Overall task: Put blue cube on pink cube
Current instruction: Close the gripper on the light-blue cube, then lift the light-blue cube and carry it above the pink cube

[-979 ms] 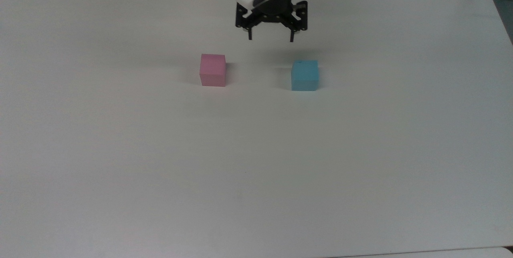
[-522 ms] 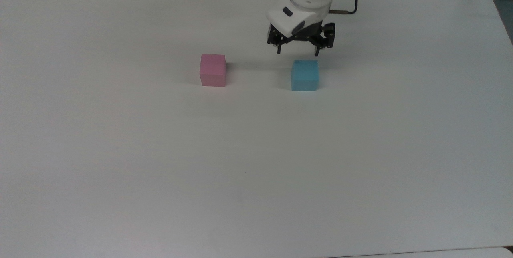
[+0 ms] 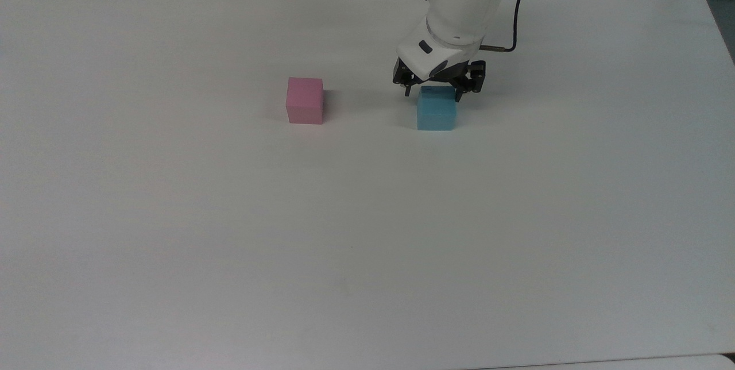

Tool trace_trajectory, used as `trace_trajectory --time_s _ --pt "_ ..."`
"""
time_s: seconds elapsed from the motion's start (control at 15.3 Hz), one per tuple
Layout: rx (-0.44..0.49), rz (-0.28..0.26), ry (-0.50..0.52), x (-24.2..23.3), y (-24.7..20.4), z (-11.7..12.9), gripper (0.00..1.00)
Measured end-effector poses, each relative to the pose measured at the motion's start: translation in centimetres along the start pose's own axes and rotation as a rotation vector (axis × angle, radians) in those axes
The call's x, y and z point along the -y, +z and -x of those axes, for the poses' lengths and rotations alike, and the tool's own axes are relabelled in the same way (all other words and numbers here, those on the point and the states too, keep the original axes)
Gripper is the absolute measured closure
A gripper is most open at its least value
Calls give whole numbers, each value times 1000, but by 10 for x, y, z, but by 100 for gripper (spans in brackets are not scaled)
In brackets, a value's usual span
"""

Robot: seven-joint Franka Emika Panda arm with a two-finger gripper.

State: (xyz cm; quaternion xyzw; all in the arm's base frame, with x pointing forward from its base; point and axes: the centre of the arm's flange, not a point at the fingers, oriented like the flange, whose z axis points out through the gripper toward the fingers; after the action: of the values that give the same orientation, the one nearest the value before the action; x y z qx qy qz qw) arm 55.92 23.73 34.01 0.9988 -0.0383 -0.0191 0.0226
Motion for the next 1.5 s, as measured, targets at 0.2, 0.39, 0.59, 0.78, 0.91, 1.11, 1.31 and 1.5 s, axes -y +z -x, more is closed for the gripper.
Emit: trace_trajectory --time_s 0.2,0.39,0.59,0.78,0.91,1.11,1.31,1.5 --pt "-5 10 -11 2 1 -1 5" --pt "-11 16 -20 4 1 -1 39" --pt "-17 15 -22 5 -2 -2 42" --pt "-37 13 -27 4 -19 -4 44" --pt "-38 21 -21 -8 -44 -2 44" --pt "-54 28 10 -47 -100 1 44" --pt "-56 37 64 -105 -165 1 44" --pt "-75 27 99 -151 -191 -5 44"
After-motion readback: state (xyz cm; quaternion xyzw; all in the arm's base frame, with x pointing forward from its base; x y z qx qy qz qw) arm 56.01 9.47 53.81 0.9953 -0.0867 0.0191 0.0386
